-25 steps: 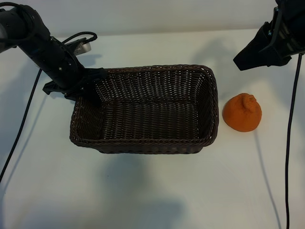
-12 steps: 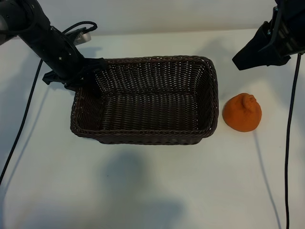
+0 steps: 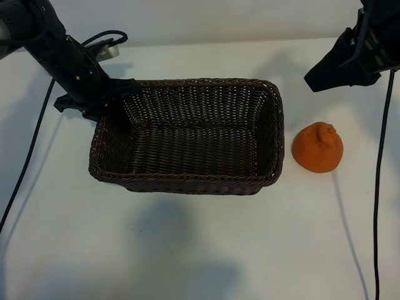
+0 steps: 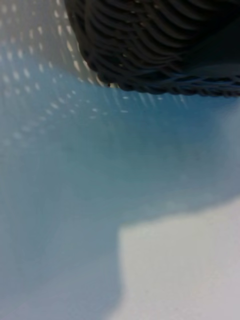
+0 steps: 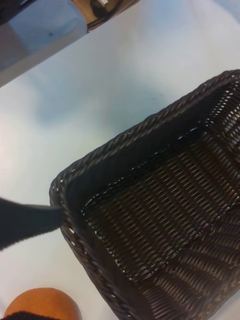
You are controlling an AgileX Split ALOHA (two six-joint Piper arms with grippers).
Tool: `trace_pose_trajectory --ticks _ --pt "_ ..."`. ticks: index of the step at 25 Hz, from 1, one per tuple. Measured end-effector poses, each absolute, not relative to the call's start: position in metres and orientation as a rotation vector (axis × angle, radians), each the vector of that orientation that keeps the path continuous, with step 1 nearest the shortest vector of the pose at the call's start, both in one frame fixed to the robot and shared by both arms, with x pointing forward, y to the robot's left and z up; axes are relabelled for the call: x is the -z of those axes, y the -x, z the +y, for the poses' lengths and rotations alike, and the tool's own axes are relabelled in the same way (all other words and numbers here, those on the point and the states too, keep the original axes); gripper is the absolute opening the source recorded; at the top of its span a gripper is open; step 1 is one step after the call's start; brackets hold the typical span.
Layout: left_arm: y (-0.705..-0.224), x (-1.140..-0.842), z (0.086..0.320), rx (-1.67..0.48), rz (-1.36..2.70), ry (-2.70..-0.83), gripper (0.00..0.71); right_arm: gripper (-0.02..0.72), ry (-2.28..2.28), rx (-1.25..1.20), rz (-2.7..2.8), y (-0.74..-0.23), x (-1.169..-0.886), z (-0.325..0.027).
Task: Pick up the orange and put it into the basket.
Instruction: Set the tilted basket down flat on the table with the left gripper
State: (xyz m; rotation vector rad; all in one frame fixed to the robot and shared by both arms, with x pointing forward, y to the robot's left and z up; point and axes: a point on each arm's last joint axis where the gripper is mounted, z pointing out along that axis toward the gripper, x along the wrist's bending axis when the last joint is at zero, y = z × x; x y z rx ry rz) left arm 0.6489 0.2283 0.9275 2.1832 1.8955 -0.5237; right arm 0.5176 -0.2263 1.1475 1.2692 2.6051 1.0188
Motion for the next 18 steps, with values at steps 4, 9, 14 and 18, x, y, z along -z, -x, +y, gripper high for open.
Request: trace_pose_trajectory --ticks 4,9,14,18 --pt "-0.6489 -0.9261 0.2282 0.528 1.897 -2.184 0.168 0.433 -1.269 -1.020 2.605 -0.5176 -1.1475 -0.2262" --pt "-0.6493 -0.9179 0.2281 0.555 1.908 -2.188 0.168 0.433 -1.268 -1.020 2.605 -0.5176 -1.1475 -0.2262" --pt "-0.6492 -0.9179 0.2281 0.557 1.908 -2.189 0.168 0.433 -1.268 -1.020 2.605 -0.5176 -1.1475 -0.2262" --pt "-0.6492 -0.9179 0.2281 0.557 1.906 -2.190 0.168 0.433 -1.268 -1.022 2.605 -0.5176 -1.1476 -0.2262"
